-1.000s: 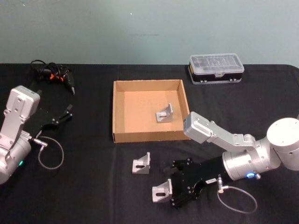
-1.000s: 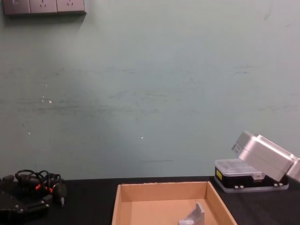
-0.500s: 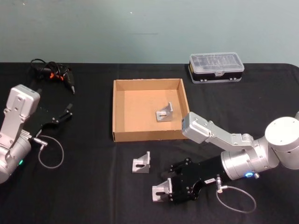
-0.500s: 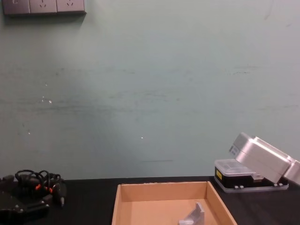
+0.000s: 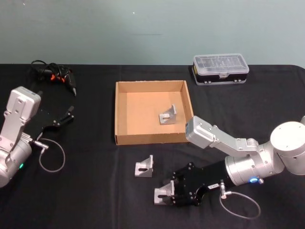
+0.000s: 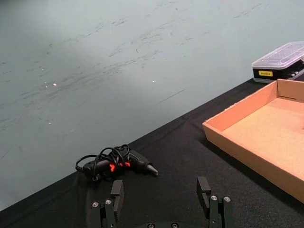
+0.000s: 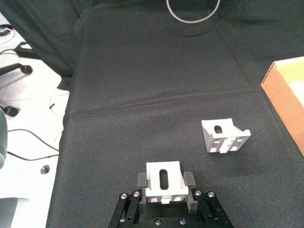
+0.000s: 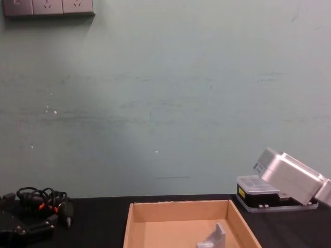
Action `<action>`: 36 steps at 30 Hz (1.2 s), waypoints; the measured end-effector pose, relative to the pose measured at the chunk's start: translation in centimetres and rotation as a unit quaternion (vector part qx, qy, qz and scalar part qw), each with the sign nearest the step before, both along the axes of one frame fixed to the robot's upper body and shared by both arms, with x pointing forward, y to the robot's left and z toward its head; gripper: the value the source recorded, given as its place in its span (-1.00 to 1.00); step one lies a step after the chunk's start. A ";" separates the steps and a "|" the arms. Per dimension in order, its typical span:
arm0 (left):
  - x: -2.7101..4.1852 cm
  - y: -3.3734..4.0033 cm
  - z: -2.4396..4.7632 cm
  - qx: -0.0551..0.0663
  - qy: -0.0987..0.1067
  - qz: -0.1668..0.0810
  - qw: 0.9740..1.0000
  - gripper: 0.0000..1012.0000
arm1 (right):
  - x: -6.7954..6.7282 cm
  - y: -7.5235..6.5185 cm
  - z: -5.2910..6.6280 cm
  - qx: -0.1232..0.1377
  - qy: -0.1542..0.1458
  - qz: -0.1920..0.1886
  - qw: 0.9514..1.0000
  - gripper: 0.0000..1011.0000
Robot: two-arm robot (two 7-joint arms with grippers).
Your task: Use one hand to pick up the angle iron from the table and place it into the box.
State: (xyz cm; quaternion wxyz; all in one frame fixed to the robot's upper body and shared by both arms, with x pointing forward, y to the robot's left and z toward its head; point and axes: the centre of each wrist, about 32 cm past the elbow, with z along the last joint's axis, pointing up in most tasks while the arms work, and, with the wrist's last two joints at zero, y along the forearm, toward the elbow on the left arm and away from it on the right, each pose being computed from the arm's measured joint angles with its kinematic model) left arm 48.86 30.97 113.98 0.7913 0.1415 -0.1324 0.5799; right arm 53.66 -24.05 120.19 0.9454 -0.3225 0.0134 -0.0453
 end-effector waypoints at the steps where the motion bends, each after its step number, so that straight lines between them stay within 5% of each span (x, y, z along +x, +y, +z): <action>1: 0.00 0.00 0.00 0.000 0.000 0.000 1.000 1.00 | 0.0 0.0 0.0 0.001 -0.001 0.000 1.000 -0.11; 8: 0.00 0.00 0.00 0.000 0.000 0.000 1.000 1.00 | -0.5 -0.1 2.2 0.031 -0.042 -0.020 0.998 -0.11; 11: 0.00 0.00 0.00 0.000 0.000 0.000 1.000 1.00 | -0.8 -0.2 4.2 0.061 -0.086 -0.054 0.993 -0.11; 17: 0.00 0.00 0.00 0.000 0.000 0.000 1.000 1.00 | -0.6 0.7 5.7 0.093 -0.139 -0.112 0.980 -0.11; 26: 0.00 0.00 0.00 0.000 0.000 0.000 1.000 1.00 | 0.9 3.2 4.7 0.117 -0.154 -0.198 0.961 -0.11; 36: 0.00 0.00 0.00 0.000 0.000 0.000 1.000 1.00 | 2.7 5.3 2.4 0.125 -0.112 -0.283 0.944 -0.11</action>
